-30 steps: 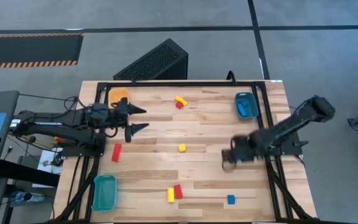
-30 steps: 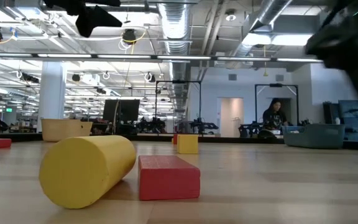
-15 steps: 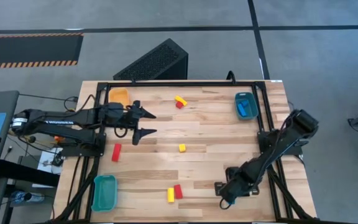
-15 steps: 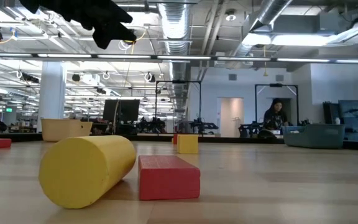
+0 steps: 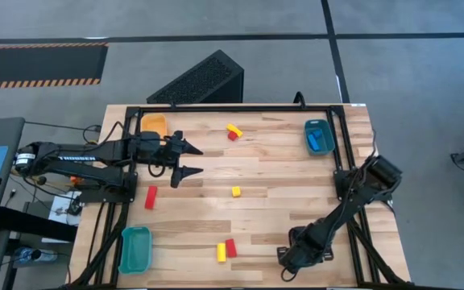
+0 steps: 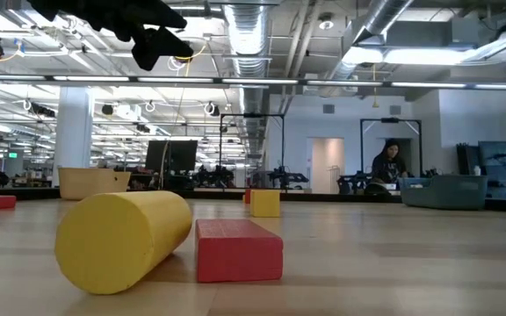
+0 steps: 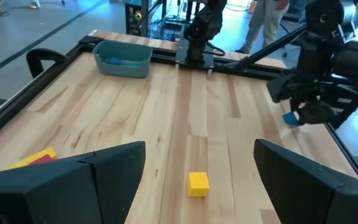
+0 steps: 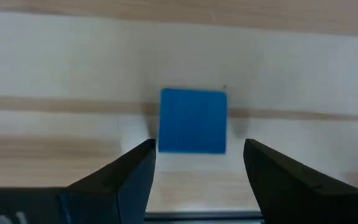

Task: Sort & place blocks by color
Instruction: Put the blue block into the blue bin

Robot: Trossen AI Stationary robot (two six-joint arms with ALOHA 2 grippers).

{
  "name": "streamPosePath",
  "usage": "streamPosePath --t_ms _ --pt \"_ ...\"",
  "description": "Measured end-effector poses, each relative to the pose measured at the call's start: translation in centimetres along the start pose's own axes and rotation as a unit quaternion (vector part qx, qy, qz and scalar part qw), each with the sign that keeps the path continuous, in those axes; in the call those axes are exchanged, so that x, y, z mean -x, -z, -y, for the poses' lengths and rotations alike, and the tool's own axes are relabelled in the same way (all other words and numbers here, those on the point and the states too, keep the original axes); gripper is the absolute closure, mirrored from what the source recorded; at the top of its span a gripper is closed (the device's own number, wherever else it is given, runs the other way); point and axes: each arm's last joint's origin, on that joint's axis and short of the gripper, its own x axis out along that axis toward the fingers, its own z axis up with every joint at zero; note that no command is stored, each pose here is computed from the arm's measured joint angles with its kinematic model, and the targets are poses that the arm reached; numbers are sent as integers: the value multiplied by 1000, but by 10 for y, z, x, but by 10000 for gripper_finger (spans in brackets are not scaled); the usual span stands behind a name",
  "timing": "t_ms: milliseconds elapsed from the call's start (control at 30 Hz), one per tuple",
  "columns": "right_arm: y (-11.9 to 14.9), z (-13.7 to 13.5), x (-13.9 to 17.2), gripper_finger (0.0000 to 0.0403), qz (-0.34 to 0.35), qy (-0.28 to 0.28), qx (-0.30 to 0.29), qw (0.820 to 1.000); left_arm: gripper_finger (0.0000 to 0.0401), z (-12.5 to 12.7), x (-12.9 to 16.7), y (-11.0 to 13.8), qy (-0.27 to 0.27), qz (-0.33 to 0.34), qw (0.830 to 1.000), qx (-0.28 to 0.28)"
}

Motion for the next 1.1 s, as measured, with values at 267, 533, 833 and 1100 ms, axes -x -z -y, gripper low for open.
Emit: streamPosePath --t_ms 267,533,833,1100 --pt "-7 -4 0 137 17 -3 12 1000 111 0 0 1 -2 -5 1000 1" --pt "-11 -5 1 210 22 2 20 1000 111 -1 0 1 -13 -4 1000 1" --pt "-26 -18 17 290 20 -19 65 998 111 -2 0 1 -26 -2 1000 -5" --pt "-51 -21 75 290 119 -118 69 983 111 -12 -13 2 -39 -5 998 -57"
